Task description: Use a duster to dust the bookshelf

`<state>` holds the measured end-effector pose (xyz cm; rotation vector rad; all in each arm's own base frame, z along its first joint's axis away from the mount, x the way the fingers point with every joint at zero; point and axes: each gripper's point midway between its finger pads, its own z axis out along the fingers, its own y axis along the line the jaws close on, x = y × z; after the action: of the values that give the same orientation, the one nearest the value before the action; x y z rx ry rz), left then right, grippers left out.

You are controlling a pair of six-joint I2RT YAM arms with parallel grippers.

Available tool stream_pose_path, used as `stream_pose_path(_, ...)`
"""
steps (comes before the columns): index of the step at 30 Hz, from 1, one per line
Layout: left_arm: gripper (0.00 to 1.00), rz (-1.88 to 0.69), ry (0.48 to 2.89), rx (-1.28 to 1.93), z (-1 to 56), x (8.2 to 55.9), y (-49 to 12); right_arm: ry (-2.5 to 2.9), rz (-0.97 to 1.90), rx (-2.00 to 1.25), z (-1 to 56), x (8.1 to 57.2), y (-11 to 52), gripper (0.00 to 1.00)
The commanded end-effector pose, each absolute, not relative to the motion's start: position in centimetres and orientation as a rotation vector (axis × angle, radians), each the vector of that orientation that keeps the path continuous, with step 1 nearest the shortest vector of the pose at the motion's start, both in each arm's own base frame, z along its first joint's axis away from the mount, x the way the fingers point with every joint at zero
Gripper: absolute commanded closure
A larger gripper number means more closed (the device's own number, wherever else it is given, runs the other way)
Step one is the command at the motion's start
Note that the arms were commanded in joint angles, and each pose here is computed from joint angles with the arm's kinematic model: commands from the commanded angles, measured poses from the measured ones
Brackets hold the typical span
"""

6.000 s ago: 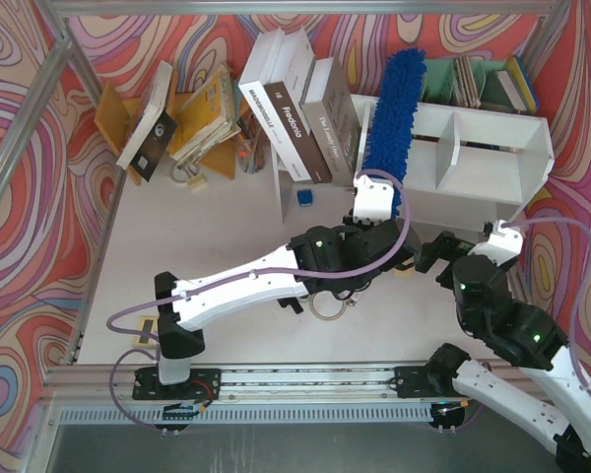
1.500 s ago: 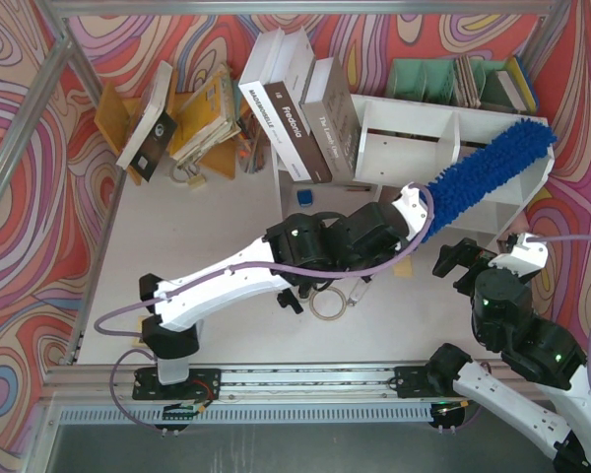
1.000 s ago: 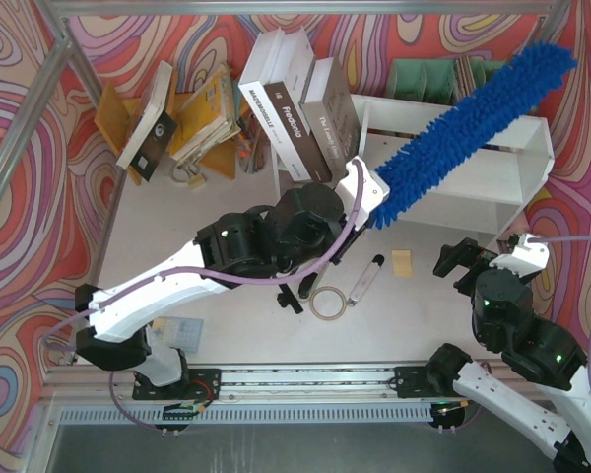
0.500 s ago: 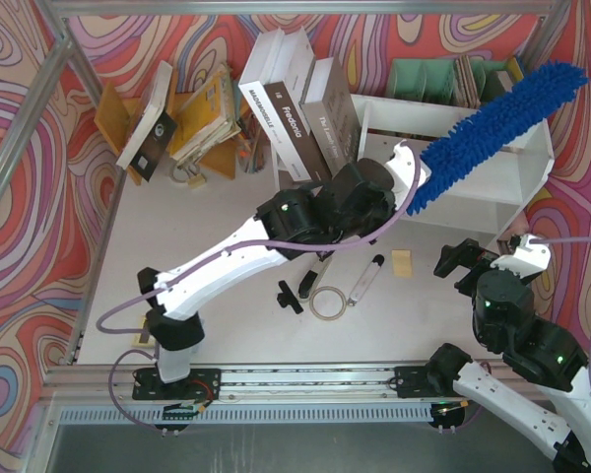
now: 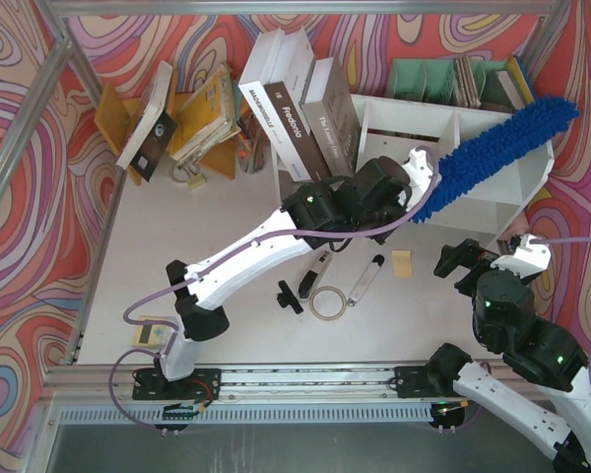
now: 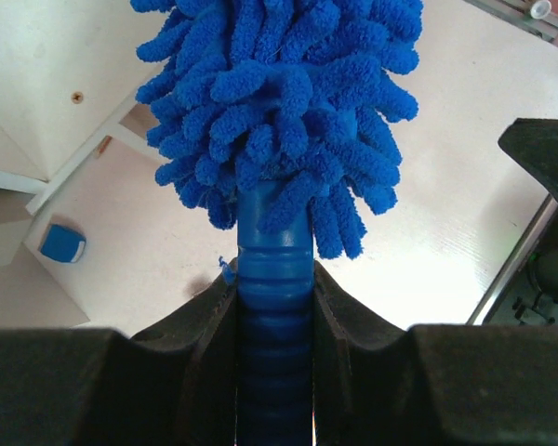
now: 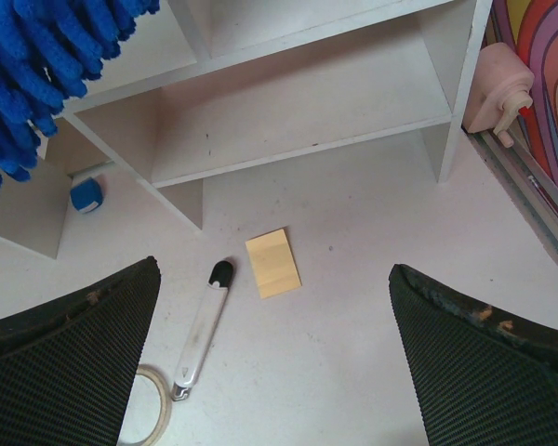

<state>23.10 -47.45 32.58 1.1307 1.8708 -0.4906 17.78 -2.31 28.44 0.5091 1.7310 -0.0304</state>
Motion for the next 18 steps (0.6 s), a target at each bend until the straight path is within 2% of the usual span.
stream_pose_path(1, 1.0, -0.589, 1.828, 1.15, 34.1, 22.1, -48.4, 1.717, -0.042, 0.53, 28.5, 17.6, -2.8, 0.01)
stream_pose_path(18, 1.0, -0.655, 1.69, 1.202, 36.6, 16.7, -45.7, 1.724, -0.052, 0.523, 28.4, 17.8, -2.6, 0.01)
